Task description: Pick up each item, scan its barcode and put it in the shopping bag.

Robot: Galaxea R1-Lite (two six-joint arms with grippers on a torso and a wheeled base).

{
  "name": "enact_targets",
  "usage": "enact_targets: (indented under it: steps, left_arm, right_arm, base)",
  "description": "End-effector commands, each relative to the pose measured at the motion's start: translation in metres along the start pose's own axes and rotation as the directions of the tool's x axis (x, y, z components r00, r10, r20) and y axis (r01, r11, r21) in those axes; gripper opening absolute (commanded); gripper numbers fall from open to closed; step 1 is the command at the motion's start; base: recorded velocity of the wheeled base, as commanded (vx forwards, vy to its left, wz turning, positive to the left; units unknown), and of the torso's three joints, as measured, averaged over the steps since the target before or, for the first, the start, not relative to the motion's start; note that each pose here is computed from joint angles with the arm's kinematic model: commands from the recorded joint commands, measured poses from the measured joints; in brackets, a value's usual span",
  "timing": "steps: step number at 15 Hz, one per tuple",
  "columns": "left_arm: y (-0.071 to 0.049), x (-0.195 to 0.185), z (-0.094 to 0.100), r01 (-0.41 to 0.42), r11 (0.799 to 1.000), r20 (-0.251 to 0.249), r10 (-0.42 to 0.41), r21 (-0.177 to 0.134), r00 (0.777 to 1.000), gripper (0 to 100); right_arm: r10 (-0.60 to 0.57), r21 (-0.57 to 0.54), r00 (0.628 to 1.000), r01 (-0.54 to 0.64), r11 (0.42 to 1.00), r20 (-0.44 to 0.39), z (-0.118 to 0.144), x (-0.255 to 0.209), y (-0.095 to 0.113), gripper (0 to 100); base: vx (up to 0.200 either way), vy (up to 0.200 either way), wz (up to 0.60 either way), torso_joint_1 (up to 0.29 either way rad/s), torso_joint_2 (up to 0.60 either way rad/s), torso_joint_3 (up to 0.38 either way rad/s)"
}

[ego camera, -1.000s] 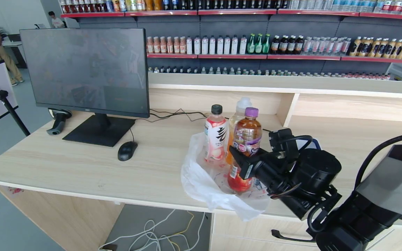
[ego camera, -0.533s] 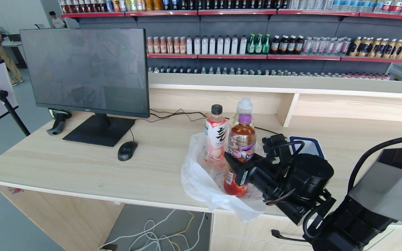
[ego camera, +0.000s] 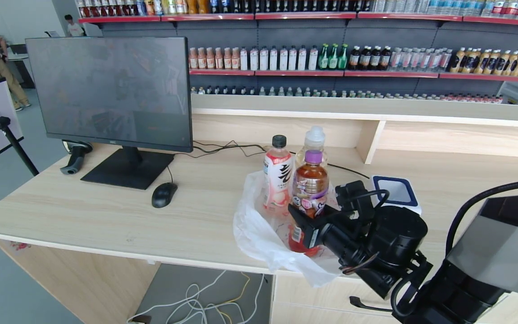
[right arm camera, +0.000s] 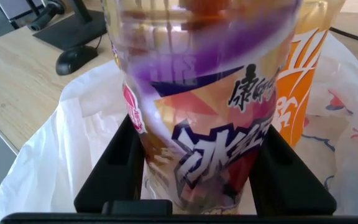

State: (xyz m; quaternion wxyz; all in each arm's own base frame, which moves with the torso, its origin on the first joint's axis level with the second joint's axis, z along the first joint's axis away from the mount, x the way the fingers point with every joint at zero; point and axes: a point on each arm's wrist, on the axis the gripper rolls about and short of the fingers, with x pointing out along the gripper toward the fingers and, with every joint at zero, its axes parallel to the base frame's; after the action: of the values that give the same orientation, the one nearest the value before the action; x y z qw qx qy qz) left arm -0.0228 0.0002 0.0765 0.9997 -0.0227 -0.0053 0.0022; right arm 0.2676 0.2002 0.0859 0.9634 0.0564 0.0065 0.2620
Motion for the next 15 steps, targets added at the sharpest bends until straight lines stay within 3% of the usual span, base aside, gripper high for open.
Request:
enact_targets:
  steps: [1, 15]
  left_arm:
    - [0.0, 0.0, 0.0, 0.0, 1.0, -0.001, 0.0, -0.001, 1.0, 100]
    - [0.0, 0.0, 0.0, 0.0, 1.0, 0.0, 0.0, -0.001, 1.0, 100]
  right_arm:
    - [0.005, -0.001, 1.0, -0.005, 1.0, -0.012, -0.003, -0.001, 0.002, 0]
    - [0.023, -0.006, 0.998, -0.023, 1.0, -0.06, -0.01, -0.013, 0.007, 0]
  base:
    - [0.0, 0.0, 0.0, 0.0, 0.0, 0.0]
    - [0.0, 0.0, 0.0, 0.0, 0.0, 0.0]
